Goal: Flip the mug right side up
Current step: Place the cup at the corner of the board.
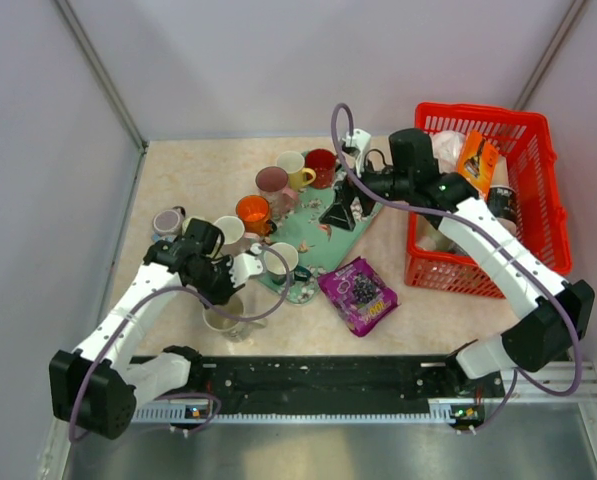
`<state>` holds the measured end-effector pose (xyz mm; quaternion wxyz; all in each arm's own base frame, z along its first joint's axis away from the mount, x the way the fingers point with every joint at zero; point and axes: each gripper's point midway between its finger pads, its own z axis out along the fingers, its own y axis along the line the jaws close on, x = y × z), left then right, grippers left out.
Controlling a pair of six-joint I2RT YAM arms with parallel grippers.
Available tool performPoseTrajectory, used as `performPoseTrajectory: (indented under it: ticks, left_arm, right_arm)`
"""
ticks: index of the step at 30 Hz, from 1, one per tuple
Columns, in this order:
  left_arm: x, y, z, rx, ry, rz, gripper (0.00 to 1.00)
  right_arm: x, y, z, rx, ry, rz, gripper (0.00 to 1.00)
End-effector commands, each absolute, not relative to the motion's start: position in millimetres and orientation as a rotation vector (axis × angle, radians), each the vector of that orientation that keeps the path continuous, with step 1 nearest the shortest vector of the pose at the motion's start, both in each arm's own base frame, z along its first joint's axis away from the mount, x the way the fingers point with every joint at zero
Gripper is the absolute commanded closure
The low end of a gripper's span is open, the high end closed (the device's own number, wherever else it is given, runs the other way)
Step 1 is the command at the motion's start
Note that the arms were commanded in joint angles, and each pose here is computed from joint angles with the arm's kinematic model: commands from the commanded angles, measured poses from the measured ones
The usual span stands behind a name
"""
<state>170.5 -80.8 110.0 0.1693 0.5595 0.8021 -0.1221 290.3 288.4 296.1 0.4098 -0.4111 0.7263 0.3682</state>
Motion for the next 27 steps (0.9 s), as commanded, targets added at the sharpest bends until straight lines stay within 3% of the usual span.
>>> performPoseTrajectory:
  ticks: [1,4,9,13,16,20,23,27]
  left_arm:
    - [203,-95,117,1.495,2.184,-0.25,1.0]
    - [203,-97,113,1.499,2.21,-0.268,0.99]
    - [196,-99,124,1.496,2.207,-0.297,0.61]
    - [183,-100,152,1.495,2.139,-0.317,0.43]
    - [181,-100,191,1.423,2.049,-0.278,0.36]
    - [190,-89,255,1.15,1.963,-0.147,0.3]
    - [206,-52,294,0.728,1.977,0.03,0.17]
    - [206,-9,320,0.354,1.998,0.131,0.16]
  right_arm:
    - [288,283,309,-1.066,1.755,0.876,0.01]
    - [287,281,298,-1.097,1.755,0.858,0.01]
    - [282,274,282,-1.161,1.754,0.811,0.01]
    - [273,274,279,-1.203,1.738,0.839,0.01]
    - [262,281,272,-1.268,1.709,0.835,0.01]
    - [239,303,255,-1.393,1.694,0.798,0.04]
    - [225,321,240,-1.463,1.702,0.785,0.04]
    - [203,351,229,-1.547,1.692,0.834,0.05]
